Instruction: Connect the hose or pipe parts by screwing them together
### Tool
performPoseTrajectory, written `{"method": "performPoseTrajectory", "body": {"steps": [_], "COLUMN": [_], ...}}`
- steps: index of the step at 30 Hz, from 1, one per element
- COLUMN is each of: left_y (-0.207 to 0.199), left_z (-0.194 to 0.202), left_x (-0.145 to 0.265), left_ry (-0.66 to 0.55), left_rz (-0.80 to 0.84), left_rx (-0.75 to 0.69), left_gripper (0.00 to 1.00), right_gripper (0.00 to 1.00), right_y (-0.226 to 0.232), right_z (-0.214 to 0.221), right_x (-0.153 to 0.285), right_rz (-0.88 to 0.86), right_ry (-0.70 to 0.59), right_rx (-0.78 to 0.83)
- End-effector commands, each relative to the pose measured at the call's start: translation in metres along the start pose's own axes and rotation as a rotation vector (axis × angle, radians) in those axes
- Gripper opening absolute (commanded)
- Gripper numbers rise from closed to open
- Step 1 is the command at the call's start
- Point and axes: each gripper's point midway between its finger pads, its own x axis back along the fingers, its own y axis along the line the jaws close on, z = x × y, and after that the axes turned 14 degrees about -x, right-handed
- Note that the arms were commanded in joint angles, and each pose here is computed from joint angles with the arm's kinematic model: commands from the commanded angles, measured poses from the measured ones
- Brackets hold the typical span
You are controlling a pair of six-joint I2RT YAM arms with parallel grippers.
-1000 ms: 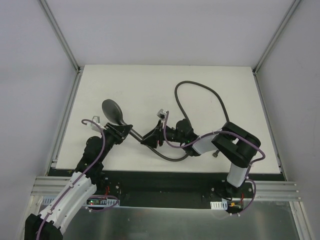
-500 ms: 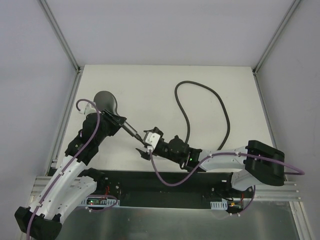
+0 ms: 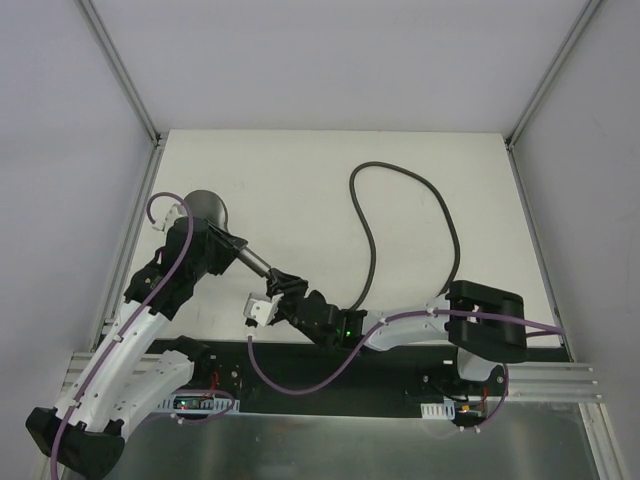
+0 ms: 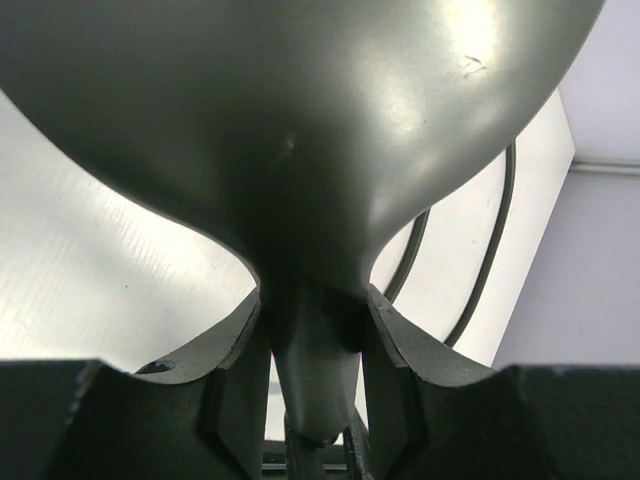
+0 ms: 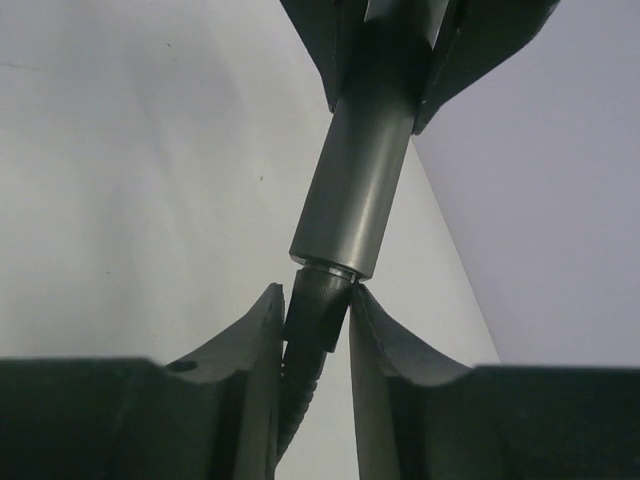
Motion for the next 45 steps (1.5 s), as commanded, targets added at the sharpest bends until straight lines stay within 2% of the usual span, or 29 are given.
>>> {"method": "performPoseTrajectory", "body": {"steps": [1, 2, 5, 8, 10, 13, 14, 15, 16, 17, 18, 19, 20, 21, 22, 24, 25, 30, 33, 34, 36, 37, 39, 40, 42, 43, 44, 45], "left_y": [-0.021, -0.02, -0.02, -0.025, -0.04, -0.036, -0.038, -0.038, -0.044, -0.049, -0.053, -0.049, -0.062, -0.066, -0.058, -0.063, -0.058, -0.052, -0.047, -0.041, -0.033, -0.032, -0.03, -0.038, -0.025, -0.03, -0.023, -0.019], "left_z": [-0.02, -0.021, -0.02, -0.016, -0.024, -0.013, -0.009, -0.008, -0.005, 0.002, 0.003, 0.012, 0.005, 0.008, 0.017, 0.014, 0.02, 0.027, 0.02, 0.02, 0.011, 0.009, 0.003, -0.005, -0.005, -0.014, -0.011, -0.012], "left_x": [0.015, 0.016, 0.016, 0.018, 0.027, 0.021, 0.022, 0.021, 0.022, 0.024, 0.026, 0.021, 0.032, 0.035, 0.029, 0.038, 0.033, 0.02, 0.01, 0.004, -0.001, -0.001, -0.001, 0.004, -0.003, 0.004, 0.002, -0.001], "left_ry": [-0.059, -0.064, -0.065, -0.067, -0.132, -0.161, -0.16, -0.174, -0.192, -0.174, -0.193, -0.193, -0.255, -0.267, -0.274, -0.339, -0.331, -0.305, -0.293, -0.251, -0.25, -0.228, -0.222, -0.221, -0.189, -0.199, -0.171, -0.161], "left_rz": [0.061, 0.06, 0.067, 0.128, 0.247, 0.328, 0.364, 0.388, 0.455, 0.507, 0.552, 0.579, 0.672, 0.725, 0.746, 0.834, 0.834, 0.804, 0.71, 0.633, 0.529, 0.483, 0.428, 0.424, 0.317, 0.307, 0.258, 0.213], "left_rx": [0.025, 0.028, 0.04, 0.041, 0.028, 0.036, 0.024, -0.005, -0.026, -0.053, -0.088, -0.107, -0.127, -0.137, -0.14, -0.128, -0.131, -0.145, -0.117, -0.109, -0.092, -0.093, -0.093, -0.089, -0.075, -0.064, -0.051, -0.047], "left_gripper": [0.0, 0.0, 0.0, 0.0, 0.0, 0.0, 0.0, 0.0, 0.0, 0.0, 0.0, 0.0, 0.0, 0.0, 0.0, 0.0, 0.0, 0.0, 0.0, 0.0, 0.0, 0.0, 0.0, 0.0, 0.0, 0.0, 0.0, 0.0], "right_gripper": [0.24, 0.16, 0.01, 0.01, 0.01, 0.01, 0.01, 0.01, 0.01, 0.01, 0.01, 0.01, 0.01, 0.01, 0.01, 0.01, 0.01, 0.01, 0.26, 0.45, 0.59, 0.75, 0.82, 0.84, 0.85, 0.85, 0.85, 0.85], "right_y": [-0.02, -0.021, -0.015, -0.006, -0.001, -0.014, -0.004, -0.004, -0.015, -0.003, -0.005, -0.023, -0.014, -0.017, -0.031, -0.029, -0.037, -0.029, -0.034, -0.035, -0.042, -0.045, -0.047, -0.047, -0.049, -0.035, -0.046, -0.036], "right_z": [-0.02, -0.017, -0.015, -0.019, -0.019, -0.015, -0.02, -0.02, -0.025, -0.025, -0.027, -0.038, -0.032, -0.032, -0.041, -0.031, -0.034, -0.027, -0.021, -0.014, -0.004, 0.001, 0.007, 0.015, 0.016, 0.017, 0.023, 0.016], "right_x": [-0.007, -0.007, -0.012, -0.013, -0.012, -0.015, -0.01, -0.008, -0.01, 0.0, 0.003, 0.002, 0.008, 0.009, 0.01, 0.015, 0.016, 0.02, 0.018, 0.019, 0.014, 0.015, 0.016, 0.017, 0.016, 0.02, 0.019, 0.02], "right_rz": [0.12, 0.13, 0.101, 0.01, -0.04, -0.133, -0.246, -0.297, -0.326, -0.436, -0.467, -0.469, -0.54, -0.559, -0.57, -0.628, -0.636, -0.701, -0.64, -0.609, -0.521, -0.46, -0.383, -0.307, -0.226, -0.228, -0.128, -0.132], "right_ry": [0.004, 0.025, 0.046, 0.049, 0.039, 0.024, -0.002, -0.014, -0.055, -0.08, -0.108, -0.189, -0.185, -0.207, -0.266, -0.273, -0.317, -0.289, -0.293, -0.264, -0.241, -0.197, -0.165, -0.121, -0.09, -0.057, -0.029, -0.021], "right_rx": [0.017, 0.011, -0.003, -0.083, -0.212, -0.477, -0.546, -0.61, -0.747, -0.798, -0.859, -0.95, -0.994, -1.017, -1.097, -1.166, -1.175, -1.24, -1.229, -1.228, -1.163, -1.148, -1.06, -0.949, -0.831, -0.688, -0.634, -0.572]}}
